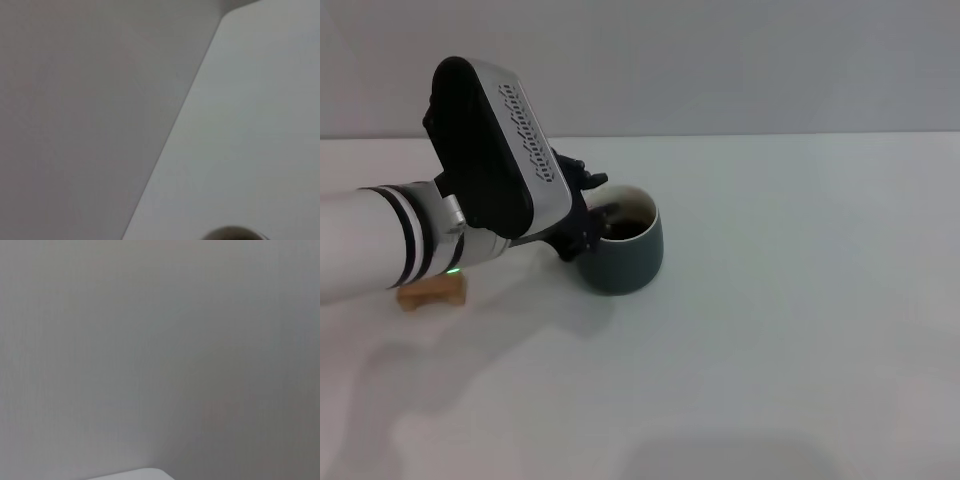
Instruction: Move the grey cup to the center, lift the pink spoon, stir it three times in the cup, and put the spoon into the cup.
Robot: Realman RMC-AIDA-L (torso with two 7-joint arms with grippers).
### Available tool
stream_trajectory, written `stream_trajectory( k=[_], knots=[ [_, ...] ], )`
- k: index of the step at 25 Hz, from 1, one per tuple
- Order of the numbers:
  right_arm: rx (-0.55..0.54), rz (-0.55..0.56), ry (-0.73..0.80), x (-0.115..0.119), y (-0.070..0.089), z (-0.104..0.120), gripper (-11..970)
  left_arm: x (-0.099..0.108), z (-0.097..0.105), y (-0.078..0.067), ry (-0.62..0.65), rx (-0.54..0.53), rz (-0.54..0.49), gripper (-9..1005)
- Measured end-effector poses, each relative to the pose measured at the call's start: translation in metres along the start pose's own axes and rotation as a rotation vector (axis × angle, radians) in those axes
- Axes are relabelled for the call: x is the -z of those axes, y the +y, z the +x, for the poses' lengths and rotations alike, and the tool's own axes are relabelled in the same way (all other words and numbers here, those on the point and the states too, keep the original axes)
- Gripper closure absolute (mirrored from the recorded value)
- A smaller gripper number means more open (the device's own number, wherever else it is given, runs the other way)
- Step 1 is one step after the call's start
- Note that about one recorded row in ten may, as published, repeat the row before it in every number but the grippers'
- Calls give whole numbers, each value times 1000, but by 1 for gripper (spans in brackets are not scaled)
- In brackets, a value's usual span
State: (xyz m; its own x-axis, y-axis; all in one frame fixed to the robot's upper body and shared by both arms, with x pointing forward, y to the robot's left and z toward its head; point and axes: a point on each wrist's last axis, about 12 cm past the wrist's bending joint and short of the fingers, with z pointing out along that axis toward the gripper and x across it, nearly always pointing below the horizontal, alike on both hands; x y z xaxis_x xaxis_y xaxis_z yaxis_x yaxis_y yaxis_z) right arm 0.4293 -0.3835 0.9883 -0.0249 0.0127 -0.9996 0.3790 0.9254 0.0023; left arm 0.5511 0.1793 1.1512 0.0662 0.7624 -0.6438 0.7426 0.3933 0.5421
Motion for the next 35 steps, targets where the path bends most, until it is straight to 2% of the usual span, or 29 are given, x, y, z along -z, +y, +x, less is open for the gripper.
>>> stream_trajectory(
  k=[5,8,11,13,14,19,22,24,27,29,33,34,35],
  knots=[
    [0,0,-1,0,0,0,960,0,-5,-4,-24,-7,-20,697],
    [0,0,-1,0,0,0,960,3,-9,-4,-73,29,-96,627],
    [-1,0,-2,0,0,0,960,13,-12,5,-184,149,-281,557],
    [-1,0,-2,0,0,0,960,21,-11,13,-256,271,-425,510],
    [-2,-1,-2,0,0,0,960,29,-8,20,-313,393,-551,487],
    [-11,-4,-6,-1,3,-1,960,41,1,24,-433,628,-766,394],
    [-13,-6,-9,-1,4,-1,960,48,9,19,-568,673,-890,400],
    [-16,-8,-11,-2,5,-1,960,51,20,11,-691,661,-921,404],
    [-18,-9,-12,-2,6,-1,960,51,45,1,-818,654,-874,405],
    [-18,-9,-14,-1,6,-2,960,48,67,-2,-806,671,-848,406],
    [-15,-4,-32,3,3,-3,960,41,123,-15,-646,665,-883,401],
    [-15,-3,-38,4,2,-3,960,41,123,-15,-646,665,-883,400],
    [-15,-2,-44,5,1,-4,960,44,145,-20,-575,661,-921,399]
  ],
)
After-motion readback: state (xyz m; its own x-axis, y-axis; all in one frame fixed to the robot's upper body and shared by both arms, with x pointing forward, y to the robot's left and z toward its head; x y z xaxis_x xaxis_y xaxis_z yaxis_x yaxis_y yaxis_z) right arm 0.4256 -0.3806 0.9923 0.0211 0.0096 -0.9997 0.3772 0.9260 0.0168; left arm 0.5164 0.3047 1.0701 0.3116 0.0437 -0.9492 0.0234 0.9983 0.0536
